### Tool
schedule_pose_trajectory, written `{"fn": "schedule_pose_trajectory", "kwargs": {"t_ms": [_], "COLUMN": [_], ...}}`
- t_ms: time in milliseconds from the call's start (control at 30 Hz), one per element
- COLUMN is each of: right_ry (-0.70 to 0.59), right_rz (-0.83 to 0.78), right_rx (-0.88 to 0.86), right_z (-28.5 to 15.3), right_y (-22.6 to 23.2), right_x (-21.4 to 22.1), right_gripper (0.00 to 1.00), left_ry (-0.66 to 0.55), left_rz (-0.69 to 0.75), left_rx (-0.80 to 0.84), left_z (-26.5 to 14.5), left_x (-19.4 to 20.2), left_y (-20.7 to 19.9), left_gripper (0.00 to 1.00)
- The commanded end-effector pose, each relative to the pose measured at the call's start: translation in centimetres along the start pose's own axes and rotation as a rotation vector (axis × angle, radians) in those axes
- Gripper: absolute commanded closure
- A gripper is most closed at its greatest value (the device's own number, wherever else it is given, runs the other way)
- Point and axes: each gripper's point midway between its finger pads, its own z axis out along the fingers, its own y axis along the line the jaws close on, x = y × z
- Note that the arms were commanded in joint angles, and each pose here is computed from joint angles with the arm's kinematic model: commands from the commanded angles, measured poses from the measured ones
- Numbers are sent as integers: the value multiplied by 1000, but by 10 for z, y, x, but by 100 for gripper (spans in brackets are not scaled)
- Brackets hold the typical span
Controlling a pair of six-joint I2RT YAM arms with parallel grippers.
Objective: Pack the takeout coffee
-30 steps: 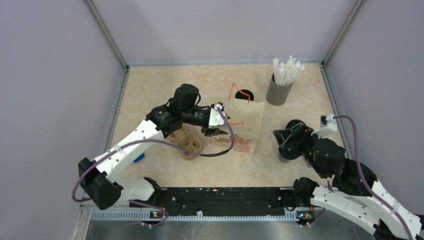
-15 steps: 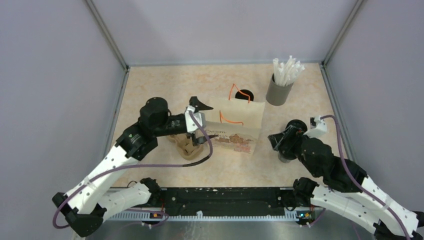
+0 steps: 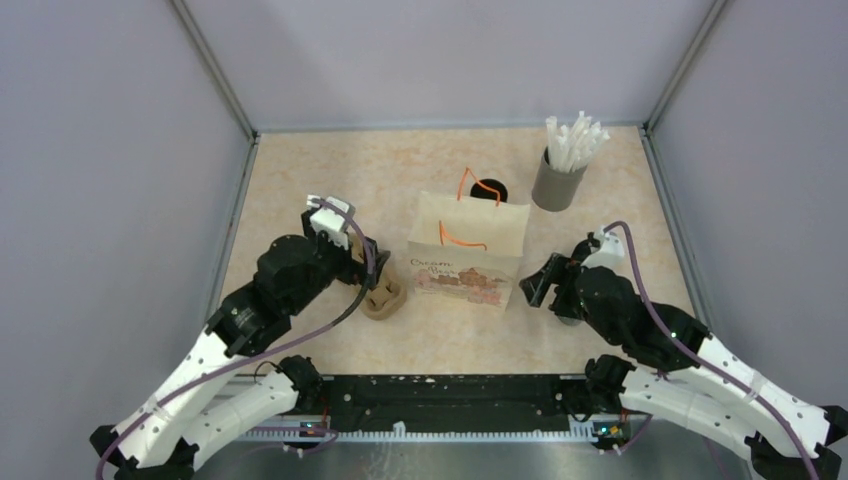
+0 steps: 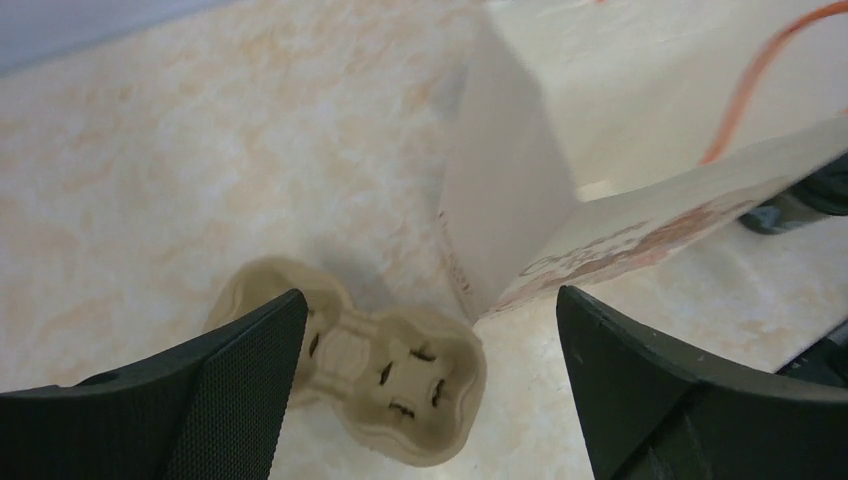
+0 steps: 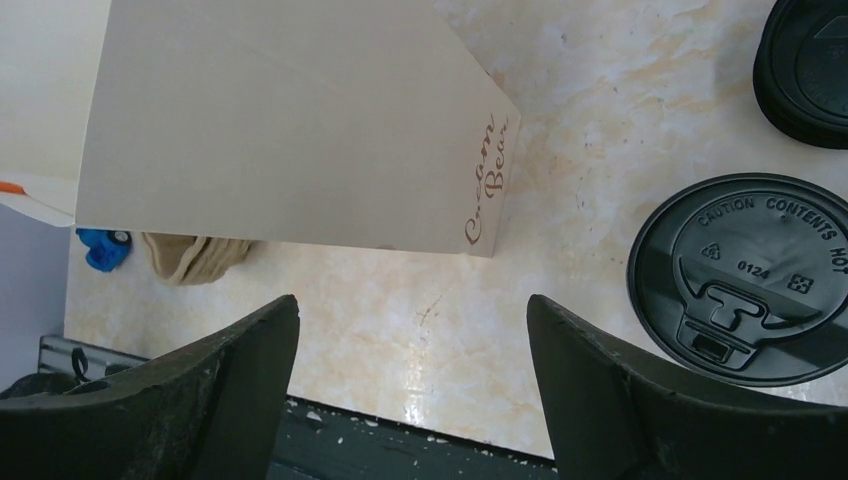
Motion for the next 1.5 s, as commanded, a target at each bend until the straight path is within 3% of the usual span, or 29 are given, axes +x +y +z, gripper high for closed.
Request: {"fn": "schedule_pose_trajectory", "kwargs": {"t_ms": [0,133,200,267,433,567,667,900,1067,1300,1467], "right_ry": [23,43,71,103,169,143,103,66,69,12,-17], "right_rz": [-42,-87,-111,-114,-51,-8,19,64,0,-79,-106], "right_rx": [-69,-107,-145,-159,-222,-225,-212,-160,-152,-127,-111], "right_z": [-3,-6,-10,-15,-39,-56,-69,-79,-75,-77,-80], "right_y": [12,15,20,20,33,45,50,55,62,54,44], "right_x": [3,7,11,16,15,-10,-33,-58,-62,-75,-79], "right_gripper": [18,18,18,18,18,19,19,19,20,20,20], "left_ry": [56,102,157,210,281,245,188,232,234,315,368], "left_rz": [-217,-419,-593,-672,-714,-804,-801,-953,-1023,-992,-1025], "left_rx": [-357,-526,-677,-801,-794,-831,-751,-878,-926,-1025,-979], "left_z": [5,17,17,11,22,11,22,27,43,52,68], "left_x": [43,75,94,104,96,79,68,107,133,160,173], "left_y": [51,64,70,75,62,63,59,60,63,73,69], "left_gripper": [1,1,1,1,5,11,19,22,25,29,35]}}
